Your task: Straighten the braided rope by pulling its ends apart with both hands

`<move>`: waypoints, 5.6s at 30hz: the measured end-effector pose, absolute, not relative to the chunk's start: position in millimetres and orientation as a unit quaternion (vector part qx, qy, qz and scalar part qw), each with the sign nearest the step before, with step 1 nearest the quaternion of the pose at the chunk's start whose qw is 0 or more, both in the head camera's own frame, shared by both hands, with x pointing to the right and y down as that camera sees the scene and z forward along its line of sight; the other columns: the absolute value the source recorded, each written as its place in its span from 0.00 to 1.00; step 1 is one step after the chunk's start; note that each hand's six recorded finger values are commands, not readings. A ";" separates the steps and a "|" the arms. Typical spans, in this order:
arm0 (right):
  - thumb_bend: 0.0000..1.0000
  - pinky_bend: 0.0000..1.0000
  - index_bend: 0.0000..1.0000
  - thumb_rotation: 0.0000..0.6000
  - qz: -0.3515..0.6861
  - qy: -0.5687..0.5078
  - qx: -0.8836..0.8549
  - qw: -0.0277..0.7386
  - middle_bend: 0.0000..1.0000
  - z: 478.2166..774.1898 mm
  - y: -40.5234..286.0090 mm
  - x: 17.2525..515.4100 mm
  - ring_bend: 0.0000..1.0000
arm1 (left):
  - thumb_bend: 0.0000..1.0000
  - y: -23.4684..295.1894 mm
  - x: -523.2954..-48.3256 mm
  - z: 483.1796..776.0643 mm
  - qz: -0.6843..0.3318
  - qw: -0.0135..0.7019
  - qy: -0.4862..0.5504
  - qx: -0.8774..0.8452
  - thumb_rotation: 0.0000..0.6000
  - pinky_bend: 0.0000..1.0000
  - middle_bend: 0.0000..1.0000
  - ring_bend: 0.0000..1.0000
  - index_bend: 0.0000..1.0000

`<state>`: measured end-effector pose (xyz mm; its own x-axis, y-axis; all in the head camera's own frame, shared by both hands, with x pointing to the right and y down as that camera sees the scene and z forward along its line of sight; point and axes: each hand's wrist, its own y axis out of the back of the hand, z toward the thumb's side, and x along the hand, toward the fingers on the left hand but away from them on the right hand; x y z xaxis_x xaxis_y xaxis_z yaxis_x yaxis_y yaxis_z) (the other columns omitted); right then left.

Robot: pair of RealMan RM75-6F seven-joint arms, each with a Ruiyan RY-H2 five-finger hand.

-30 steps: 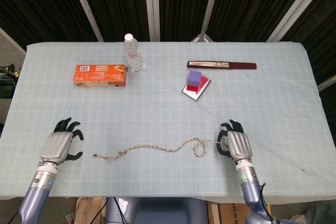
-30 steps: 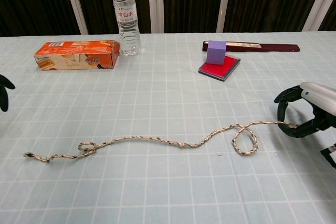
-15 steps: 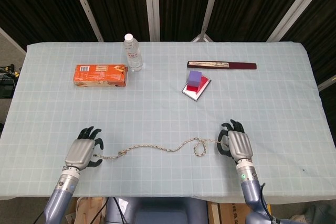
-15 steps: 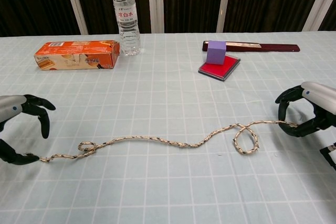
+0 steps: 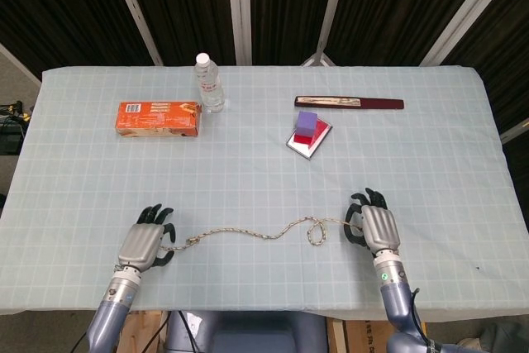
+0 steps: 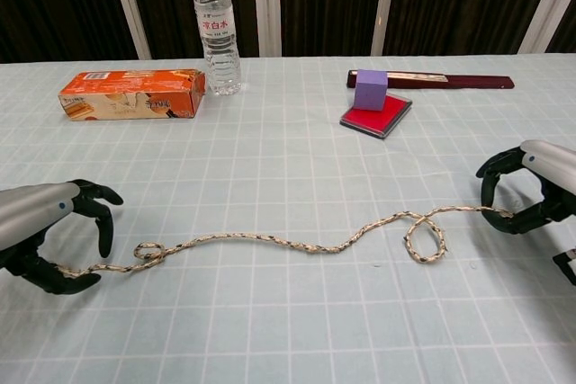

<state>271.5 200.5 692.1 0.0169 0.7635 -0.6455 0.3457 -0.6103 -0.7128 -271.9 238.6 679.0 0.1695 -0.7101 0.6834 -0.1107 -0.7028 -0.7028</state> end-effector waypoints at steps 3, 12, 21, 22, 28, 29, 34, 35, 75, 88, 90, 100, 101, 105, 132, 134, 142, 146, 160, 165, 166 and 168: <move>0.47 0.00 0.63 1.00 0.573 -0.402 -0.690 0.182 0.24 691.4 200.4 270.4 0.03 | 0.43 239.8 -271.3 681.0 -0.579 0.257 0.284 -0.719 1.00 0.00 0.10 0.00 0.53; 0.47 0.00 0.63 1.00 0.573 -0.400 -0.691 0.182 0.24 692.1 202.0 267.7 0.03 | 0.48 241.5 -268.6 681.4 -0.577 0.250 0.283 -0.724 1.00 0.00 0.10 0.00 0.53; 0.47 0.00 0.63 1.00 0.575 -0.400 -0.690 0.182 0.24 692.4 202.4 267.8 0.03 | 0.46 245.1 -267.8 680.2 -0.575 0.251 0.277 -0.728 1.00 0.00 0.08 0.00 0.52; 0.47 0.00 0.63 1.00 0.575 -0.400 -0.690 0.181 0.24 692.4 202.5 267.9 0.03 | 0.46 245.6 -267.9 680.2 -0.575 0.251 0.276 -0.728 1.00 0.00 0.08 0.00 0.52; 0.47 0.00 0.63 1.00 0.575 -0.401 -0.690 0.180 0.24 692.3 202.6 267.5 0.03 | 0.51 246.1 -267.3 679.0 -0.574 0.253 0.276 -0.729 1.00 0.00 0.08 0.00 0.54; 0.47 0.00 0.63 1.00 0.575 -0.400 -0.690 0.181 0.24 692.3 202.7 267.3 0.03 | 0.53 246.0 -267.2 678.9 -0.573 0.253 0.277 -0.729 1.00 0.00 0.08 0.00 0.54; 0.47 0.00 0.63 1.00 0.576 -0.399 -0.691 0.180 0.24 693.2 203.8 266.7 0.03 | 0.55 247.4 -266.3 679.0 -0.573 0.252 0.275 -0.730 1.00 0.00 0.08 0.00 0.54; 0.47 0.00 0.63 1.00 0.576 -0.399 -0.690 0.180 0.24 693.3 203.8 266.6 0.03 | 0.55 247.8 -266.4 679.4 -0.574 0.253 0.274 -0.729 1.00 0.00 0.08 0.00 0.54; 0.47 0.00 0.63 1.00 0.579 -0.402 -0.686 0.183 0.25 691.4 201.7 272.0 0.03 | 0.66 234.0 -282.4 664.8 -0.573 0.287 0.284 -0.713 1.00 0.00 0.11 0.00 0.59; 0.47 0.00 0.63 1.00 0.587 -0.406 -0.674 0.192 0.25 685.7 194.3 286.8 0.03 | 0.67 198.1 -318.6 635.8 -0.573 0.301 0.327 -0.688 1.00 0.00 0.11 0.00 0.60; 0.47 0.00 0.63 1.00 0.588 -0.407 -0.671 0.195 0.25 684.7 192.6 290.0 0.03 | 0.67 193.2 -325.3 631.8 -0.575 0.303 0.333 -0.683 1.00 0.00 0.11 0.00 0.60; 0.47 0.00 0.63 1.00 0.603 -0.409 -0.654 0.204 0.25 682.3 187.3 308.4 0.03 | 0.67 189.6 -352.1 625.1 -0.588 0.303 0.339 -0.669 1.00 0.00 0.11 0.00 0.60; 0.47 0.00 0.63 1.00 0.606 -0.410 -0.649 0.207 0.25 681.7 185.6 313.2 0.03 | 0.67 189.6 -355.4 623.9 -0.589 0.304 0.340 -0.667 1.00 0.00 0.11 0.00 0.60; 0.47 0.00 0.63 1.00 0.617 -0.412 -0.636 0.212 0.25 679.9 181.6 328.3 0.03 | 0.67 189.3 -365.9 619.4 -0.592 0.305 0.342 -0.663 1.00 0.00 0.11 0.00 0.60; 0.47 0.00 0.63 1.00 0.653 -0.396 -0.611 0.211 0.25 690.4 191.3 357.4 0.03 | 0.67 199.5 -387.7 633.3 -0.613 0.293 0.334 -0.653 1.00 0.00 0.11 0.00 0.60; 0.47 0.00 0.63 1.00 0.653 -0.395 -0.611 0.211 0.25 690.8 191.6 357.1 0.03 | 0.67 200.0 -387.7 634.5 -0.614 0.293 0.333 -0.653 1.00 0.00 0.11 0.00 0.60; 0.47 0.00 0.63 1.00 0.656 -0.391 -0.610 0.212 0.25 693.1 193.9 358.2 0.03 | 0.67 202.7 -391.0 642.3 -0.622 0.292 0.326 -0.649 1.00 0.00 0.11 0.00 0.60; 0.47 0.00 0.63 1.00 0.658 -0.389 -0.609 0.212 0.25 694.7 195.9 360.0 0.03 | 0.67 204.1 -394.0 646.7 -0.628 0.295 0.320 -0.644 1.00 0.00 0.11 0.00 0.60; 0.47 0.00 0.62 1.00 0.659 -0.375 -0.616 0.214 0.25 698.2 201.9 357.0 0.03 | 0.67 207.9 -397.0 655.3 -0.638 0.302 0.307 -0.639 1.00 0.00 0.11 0.00 0.60; 0.47 0.00 0.44 1.00 0.657 -0.368 -0.622 0.215 0.25 698.6 203.9 353.5 0.02 | 0.54 208.0 -397.4 656.0 -0.639 0.306 0.304 -0.637 1.00 0.00 0.10 0.00 0.55; 0.47 0.00 0.40 1.00 0.656 -0.367 -0.624 0.215 0.25 698.1 204.0 352.6 0.02 | 0.49 208.2 -397.8 656.1 -0.640 0.306 0.302 -0.636 1.00 0.00 0.09 0.00 0.52; 0.47 0.00 0.33 1.00 0.654 -0.364 -0.626 0.216 0.24 697.3 204.4 350.9 0.01 | 0.41 208.2 -399.0 655.8 -0.642 0.309 0.297 -0.635 1.00 0.00 0.07 0.00 0.47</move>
